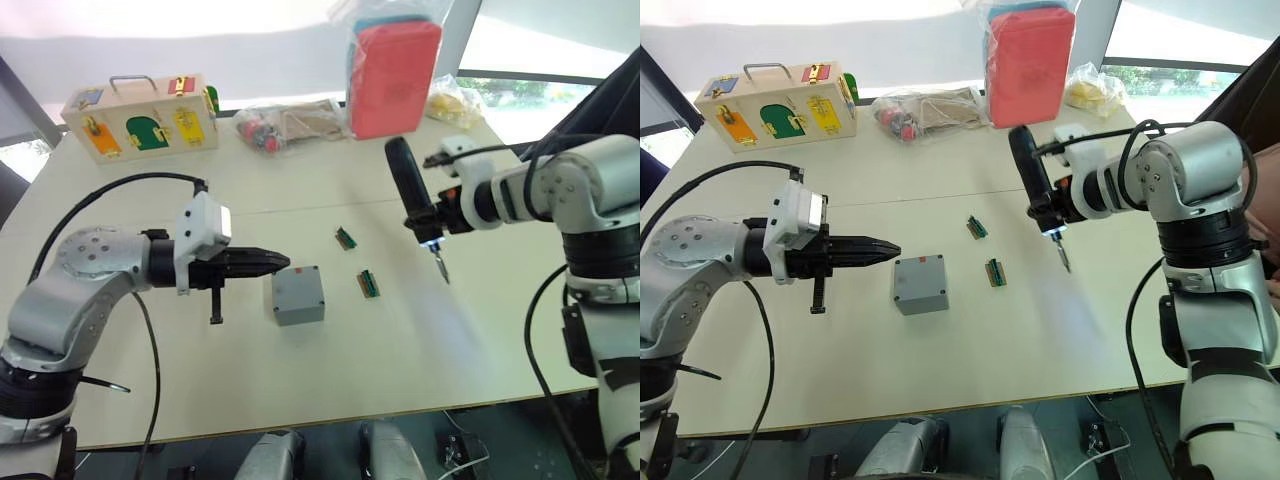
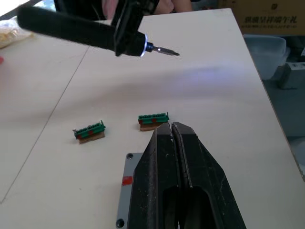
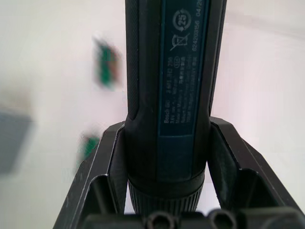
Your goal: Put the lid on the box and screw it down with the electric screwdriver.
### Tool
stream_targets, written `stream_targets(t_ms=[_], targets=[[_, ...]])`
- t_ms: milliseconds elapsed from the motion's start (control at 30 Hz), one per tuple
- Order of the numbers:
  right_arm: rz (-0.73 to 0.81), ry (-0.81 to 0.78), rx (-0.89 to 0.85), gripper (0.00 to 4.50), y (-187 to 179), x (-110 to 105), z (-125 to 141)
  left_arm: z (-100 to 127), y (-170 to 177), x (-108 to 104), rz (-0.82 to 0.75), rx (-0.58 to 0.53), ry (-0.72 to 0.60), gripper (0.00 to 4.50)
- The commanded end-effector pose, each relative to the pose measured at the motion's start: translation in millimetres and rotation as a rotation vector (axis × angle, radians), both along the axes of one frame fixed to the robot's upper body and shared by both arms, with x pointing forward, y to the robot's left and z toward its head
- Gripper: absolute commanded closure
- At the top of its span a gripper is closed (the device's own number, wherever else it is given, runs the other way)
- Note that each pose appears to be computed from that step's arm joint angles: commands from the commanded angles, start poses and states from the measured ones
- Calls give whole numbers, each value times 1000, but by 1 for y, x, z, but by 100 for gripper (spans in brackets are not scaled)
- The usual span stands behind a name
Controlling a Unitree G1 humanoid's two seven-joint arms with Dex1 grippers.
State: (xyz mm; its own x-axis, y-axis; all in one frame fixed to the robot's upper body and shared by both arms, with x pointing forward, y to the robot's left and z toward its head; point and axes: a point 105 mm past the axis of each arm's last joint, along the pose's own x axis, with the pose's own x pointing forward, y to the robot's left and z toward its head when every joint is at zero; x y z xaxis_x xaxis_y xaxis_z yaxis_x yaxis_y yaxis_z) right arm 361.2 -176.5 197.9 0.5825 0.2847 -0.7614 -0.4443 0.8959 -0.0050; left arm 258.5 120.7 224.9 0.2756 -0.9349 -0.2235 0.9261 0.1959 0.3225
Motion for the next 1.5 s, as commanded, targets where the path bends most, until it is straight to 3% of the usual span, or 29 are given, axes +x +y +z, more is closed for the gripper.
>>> stream_targets(t_ms=[33,267,467,567,700,800,900,1000,1100,1300,1500], targets=[[-41,84,-47,265,-12,-1,-13,10,0,-6,8,-14,-43,450],[-129,198,-86,265,-28,2,-46,10,1,-8,43,-6,-46,450],[-134,216,-85,265,-28,4,-53,7,4,-6,66,7,-33,450],[-132,188,-76,127,-27,6,-47,6,7,-3,82,18,-38,450],[-63,-26,-136,15,-27,22,-11,3,14,1,116,26,-34,450],[-24,-92,-157,3,-25,26,-2,0,18,3,135,34,-33,450],[259,-353,-50,3,28,24,40,-20,36,18,243,39,7,450],[388,-436,67,73,59,13,46,-33,46,24,295,41,26,450],[485,-491,4,171,70,6,31,-45,53,27,319,74,30,450],[615,-463,0,433,97,-14,-21,-73,55,30,338,89,74,450],[662,-437,17,446,112,-24,-50,-91,46,38,339,66,102,450]])
